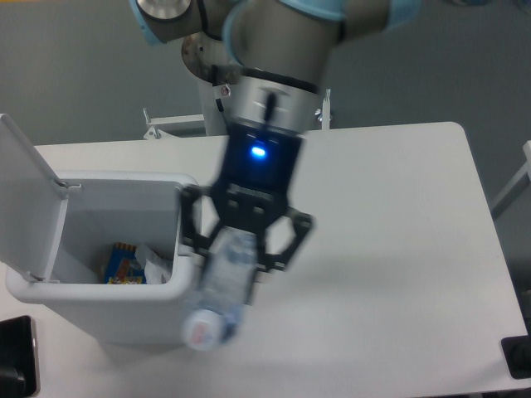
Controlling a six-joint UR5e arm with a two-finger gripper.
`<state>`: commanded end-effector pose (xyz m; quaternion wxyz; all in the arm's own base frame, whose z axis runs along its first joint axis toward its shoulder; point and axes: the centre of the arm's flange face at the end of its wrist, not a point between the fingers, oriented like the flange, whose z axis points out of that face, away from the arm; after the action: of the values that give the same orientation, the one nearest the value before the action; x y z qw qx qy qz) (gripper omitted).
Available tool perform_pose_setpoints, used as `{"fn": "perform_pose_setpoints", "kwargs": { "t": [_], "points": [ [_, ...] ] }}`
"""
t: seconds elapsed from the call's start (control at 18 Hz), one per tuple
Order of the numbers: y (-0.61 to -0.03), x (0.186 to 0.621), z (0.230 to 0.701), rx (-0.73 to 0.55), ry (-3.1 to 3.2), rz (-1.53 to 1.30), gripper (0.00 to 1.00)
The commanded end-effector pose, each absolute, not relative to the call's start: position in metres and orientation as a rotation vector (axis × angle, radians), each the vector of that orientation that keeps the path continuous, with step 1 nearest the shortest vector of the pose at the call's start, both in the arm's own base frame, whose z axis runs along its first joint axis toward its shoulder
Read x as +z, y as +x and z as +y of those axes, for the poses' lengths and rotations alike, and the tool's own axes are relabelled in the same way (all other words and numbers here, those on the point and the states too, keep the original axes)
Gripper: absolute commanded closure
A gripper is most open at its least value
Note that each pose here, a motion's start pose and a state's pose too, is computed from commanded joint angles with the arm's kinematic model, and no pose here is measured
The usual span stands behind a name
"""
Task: Place the trash in the trash can
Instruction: 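Carry the bottle over the trash bin and lower it in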
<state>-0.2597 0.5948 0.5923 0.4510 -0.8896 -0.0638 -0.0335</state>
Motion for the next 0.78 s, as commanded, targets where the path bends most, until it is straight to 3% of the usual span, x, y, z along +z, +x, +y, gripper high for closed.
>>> {"fn": "perform_pose_setpoints", "kwargs": {
  "t": [0.28, 0.56, 0.78],
  "points": [
    [-0.190, 0.564, 0.609, -0.186, -2.253, -0.091, 0.44],
    [-0.175, 0.533, 0.610, -0.234, -2.303, -0.087, 0.44],
    [-0.175, 0.527, 0.610, -0.237, -2.311, -0.080, 0.32]
  ]
}}
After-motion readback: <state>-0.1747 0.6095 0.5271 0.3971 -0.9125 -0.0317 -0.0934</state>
